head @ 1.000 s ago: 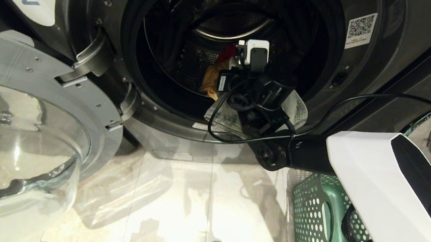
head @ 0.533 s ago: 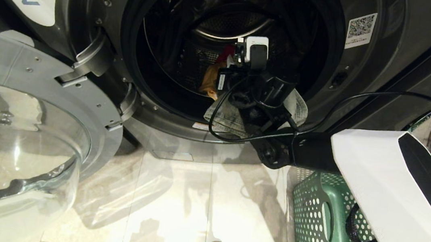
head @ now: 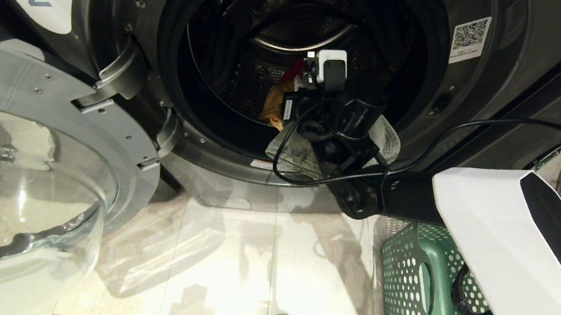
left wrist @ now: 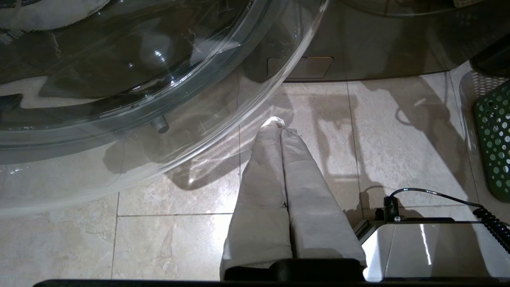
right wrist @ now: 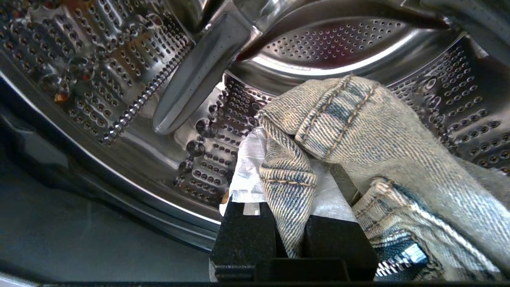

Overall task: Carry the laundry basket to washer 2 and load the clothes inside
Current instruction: Place the clothes into the washing machine

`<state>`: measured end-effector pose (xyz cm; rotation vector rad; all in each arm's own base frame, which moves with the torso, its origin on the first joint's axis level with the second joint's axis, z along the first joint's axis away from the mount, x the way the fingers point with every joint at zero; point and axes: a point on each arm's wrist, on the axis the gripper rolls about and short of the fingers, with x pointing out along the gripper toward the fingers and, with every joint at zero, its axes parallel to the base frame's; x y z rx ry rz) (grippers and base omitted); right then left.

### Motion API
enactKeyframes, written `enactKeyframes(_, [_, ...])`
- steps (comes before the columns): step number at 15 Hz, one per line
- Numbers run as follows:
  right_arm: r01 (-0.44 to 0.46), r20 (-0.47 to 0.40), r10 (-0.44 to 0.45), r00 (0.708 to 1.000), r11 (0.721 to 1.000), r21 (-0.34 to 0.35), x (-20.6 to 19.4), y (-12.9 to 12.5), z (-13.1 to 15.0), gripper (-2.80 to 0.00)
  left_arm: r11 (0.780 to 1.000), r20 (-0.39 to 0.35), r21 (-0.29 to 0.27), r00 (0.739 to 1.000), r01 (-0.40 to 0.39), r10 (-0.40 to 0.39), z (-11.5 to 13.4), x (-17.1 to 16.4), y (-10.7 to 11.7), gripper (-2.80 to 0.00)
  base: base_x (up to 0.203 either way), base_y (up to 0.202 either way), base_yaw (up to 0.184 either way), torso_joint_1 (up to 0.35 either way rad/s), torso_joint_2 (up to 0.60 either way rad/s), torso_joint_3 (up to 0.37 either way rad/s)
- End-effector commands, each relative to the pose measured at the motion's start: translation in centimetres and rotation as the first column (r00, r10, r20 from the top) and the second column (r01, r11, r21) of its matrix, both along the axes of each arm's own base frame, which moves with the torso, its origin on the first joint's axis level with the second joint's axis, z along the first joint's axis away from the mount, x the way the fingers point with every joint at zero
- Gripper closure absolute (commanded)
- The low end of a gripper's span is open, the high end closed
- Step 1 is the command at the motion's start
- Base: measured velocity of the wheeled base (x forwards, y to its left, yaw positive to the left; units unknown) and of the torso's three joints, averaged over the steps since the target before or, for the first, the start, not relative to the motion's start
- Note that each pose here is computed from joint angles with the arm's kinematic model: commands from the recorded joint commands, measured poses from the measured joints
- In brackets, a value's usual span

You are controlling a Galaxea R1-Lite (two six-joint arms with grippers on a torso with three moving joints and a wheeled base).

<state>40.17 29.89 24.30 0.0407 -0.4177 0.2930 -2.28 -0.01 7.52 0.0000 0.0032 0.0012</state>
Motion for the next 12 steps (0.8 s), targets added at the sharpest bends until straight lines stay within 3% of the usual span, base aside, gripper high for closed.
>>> enactKeyframes(1, [0.003,-0.001,-0.003,1.0,1.0,-0.002,0.16,0.0,-0.27,0.0,1.0,-0.001,0.0,1.0,0.0,0.0,0.0,0.01,0.0,0.0,0.0,0.0,0.0,0.0,0.0,0.0])
enactKeyframes(12, [0.004,0.004,-0.004,1.0,1.0,0.001,0.09,-0.04,-0.09,0.0,1.0,-0.001,0.0,1.0,0.0,0.0,0.0,0.01,0.0,0.0,0.0,0.0,0.0,0.0,0.0,0.0])
